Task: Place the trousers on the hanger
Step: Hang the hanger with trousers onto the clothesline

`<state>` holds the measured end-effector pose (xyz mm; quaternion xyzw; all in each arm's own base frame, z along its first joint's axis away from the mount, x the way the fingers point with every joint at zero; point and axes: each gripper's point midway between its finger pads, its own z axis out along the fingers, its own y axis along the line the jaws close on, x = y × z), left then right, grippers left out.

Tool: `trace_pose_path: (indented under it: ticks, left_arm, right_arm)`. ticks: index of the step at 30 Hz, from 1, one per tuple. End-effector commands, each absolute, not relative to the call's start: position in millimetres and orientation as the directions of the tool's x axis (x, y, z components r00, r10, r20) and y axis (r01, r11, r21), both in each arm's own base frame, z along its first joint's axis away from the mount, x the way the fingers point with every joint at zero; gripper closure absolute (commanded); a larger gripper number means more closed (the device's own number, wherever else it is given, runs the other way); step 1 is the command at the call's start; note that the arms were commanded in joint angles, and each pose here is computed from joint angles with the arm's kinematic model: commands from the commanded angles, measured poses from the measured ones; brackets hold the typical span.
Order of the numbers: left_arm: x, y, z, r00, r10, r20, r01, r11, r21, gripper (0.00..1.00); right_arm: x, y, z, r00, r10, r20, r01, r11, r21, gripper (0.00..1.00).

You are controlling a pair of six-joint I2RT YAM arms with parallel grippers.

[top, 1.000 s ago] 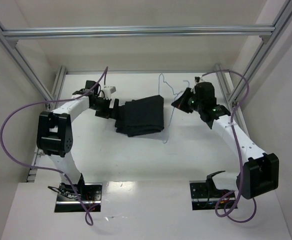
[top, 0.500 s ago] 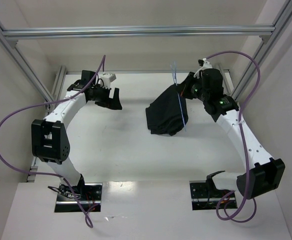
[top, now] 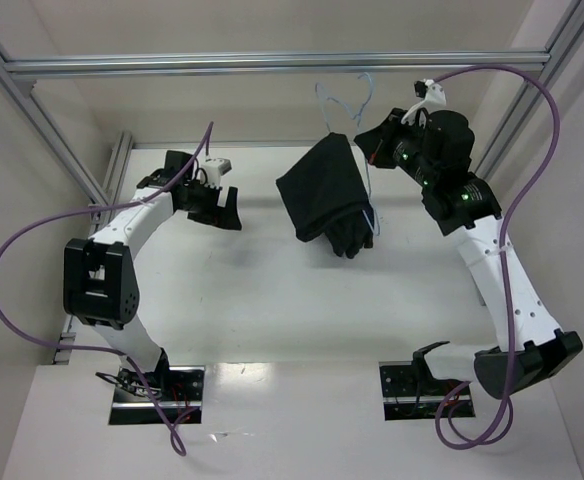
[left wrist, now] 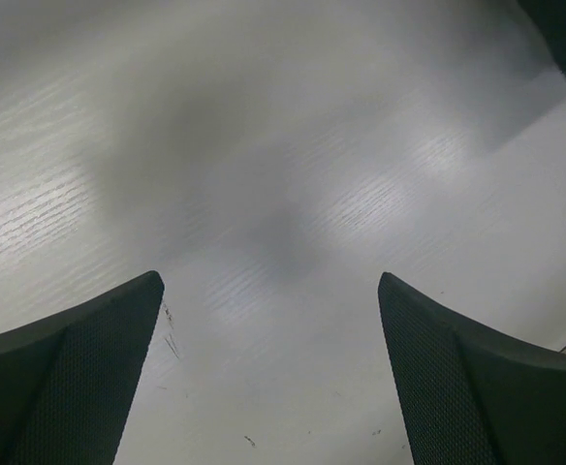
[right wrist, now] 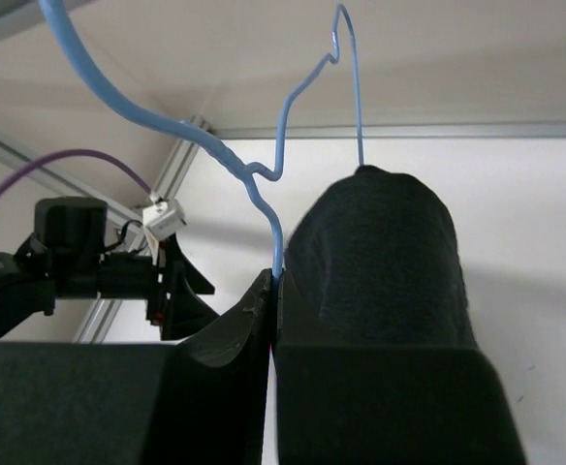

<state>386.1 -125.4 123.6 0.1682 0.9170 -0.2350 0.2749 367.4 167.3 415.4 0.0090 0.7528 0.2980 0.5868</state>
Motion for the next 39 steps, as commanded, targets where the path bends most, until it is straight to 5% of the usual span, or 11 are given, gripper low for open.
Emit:
trace_pose_path:
  ticks: [1, 15, 39]
  left_arm:
    - [394, -124, 143, -0.733, 0.181, -0.656, 0.471, 0.831, -0.297, 0.01]
    - [392, -123, 140, -0.733, 0.182, -0.655, 0.466, 0.836, -0.290, 0.01]
    - [386, -120, 139, -0.731, 0.190, -0.656, 0.468, 0.839, -0.278, 0.01]
  right_arm:
    - [350, 168, 507, -0.064, 0.408, -0.911, -0.454, 0.801, 0.391, 1.00]
    - [369, 150, 552, 0.039, 0.429, -0.903, -0.361, 0.848, 0.388, 1.00]
    - [424, 163, 522, -0.036, 0.446, -0.895, -0.284, 0.854, 0.437, 1.00]
